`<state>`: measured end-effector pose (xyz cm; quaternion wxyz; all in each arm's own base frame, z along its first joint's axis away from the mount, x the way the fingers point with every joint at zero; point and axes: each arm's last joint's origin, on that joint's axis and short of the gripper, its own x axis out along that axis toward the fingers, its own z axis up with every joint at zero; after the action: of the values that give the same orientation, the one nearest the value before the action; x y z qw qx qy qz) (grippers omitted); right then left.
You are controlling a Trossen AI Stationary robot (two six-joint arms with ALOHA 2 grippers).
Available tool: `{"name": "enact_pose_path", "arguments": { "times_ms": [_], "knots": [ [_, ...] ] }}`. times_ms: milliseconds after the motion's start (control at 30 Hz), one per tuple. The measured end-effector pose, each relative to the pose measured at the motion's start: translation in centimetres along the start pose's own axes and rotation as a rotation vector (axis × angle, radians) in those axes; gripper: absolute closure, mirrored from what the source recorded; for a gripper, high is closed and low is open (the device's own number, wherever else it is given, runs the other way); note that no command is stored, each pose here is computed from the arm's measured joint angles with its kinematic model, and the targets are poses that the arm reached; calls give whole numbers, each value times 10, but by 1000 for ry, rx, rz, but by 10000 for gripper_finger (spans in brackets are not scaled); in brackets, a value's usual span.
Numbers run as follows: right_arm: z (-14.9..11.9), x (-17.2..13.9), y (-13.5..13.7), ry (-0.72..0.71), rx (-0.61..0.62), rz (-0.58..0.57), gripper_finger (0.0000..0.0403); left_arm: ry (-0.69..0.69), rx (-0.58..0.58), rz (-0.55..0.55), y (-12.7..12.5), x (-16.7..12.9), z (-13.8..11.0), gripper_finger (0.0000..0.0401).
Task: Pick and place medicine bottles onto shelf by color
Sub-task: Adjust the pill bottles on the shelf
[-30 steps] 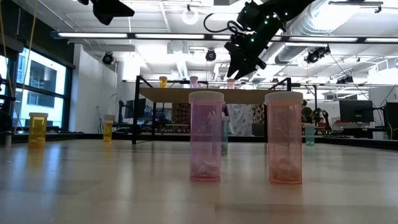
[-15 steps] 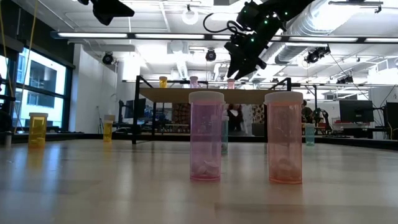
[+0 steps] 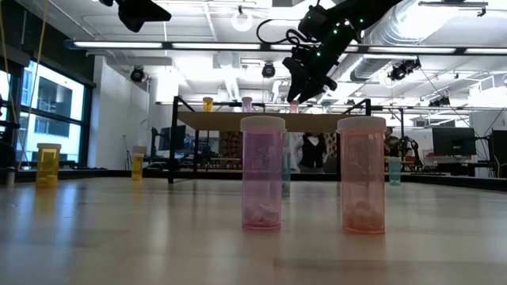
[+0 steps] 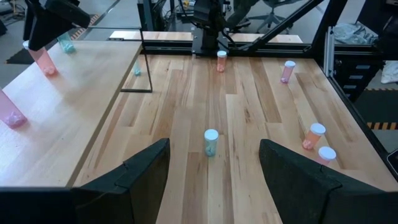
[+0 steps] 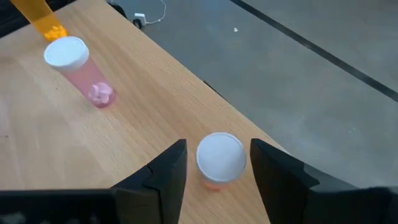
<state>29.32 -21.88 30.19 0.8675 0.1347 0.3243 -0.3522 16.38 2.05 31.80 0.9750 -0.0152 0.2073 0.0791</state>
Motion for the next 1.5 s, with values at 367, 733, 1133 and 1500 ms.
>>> {"name": "enact_pose_path", "arguments": {
  "times_ms": [367,733,1133,1500],
  "knots": [
    [-2,0,0,17,-2,3,279,0,0,0,0,0,0,165],
    [-2,0,2,16,-5,1,279,0,0,0,0,0,0,165],
    [-2,0,2,17,-16,-5,279,0,0,0,0,0,0,165],
    [-2,0,2,18,-6,-7,279,0,0,0,0,0,0,165]
  ]
}}
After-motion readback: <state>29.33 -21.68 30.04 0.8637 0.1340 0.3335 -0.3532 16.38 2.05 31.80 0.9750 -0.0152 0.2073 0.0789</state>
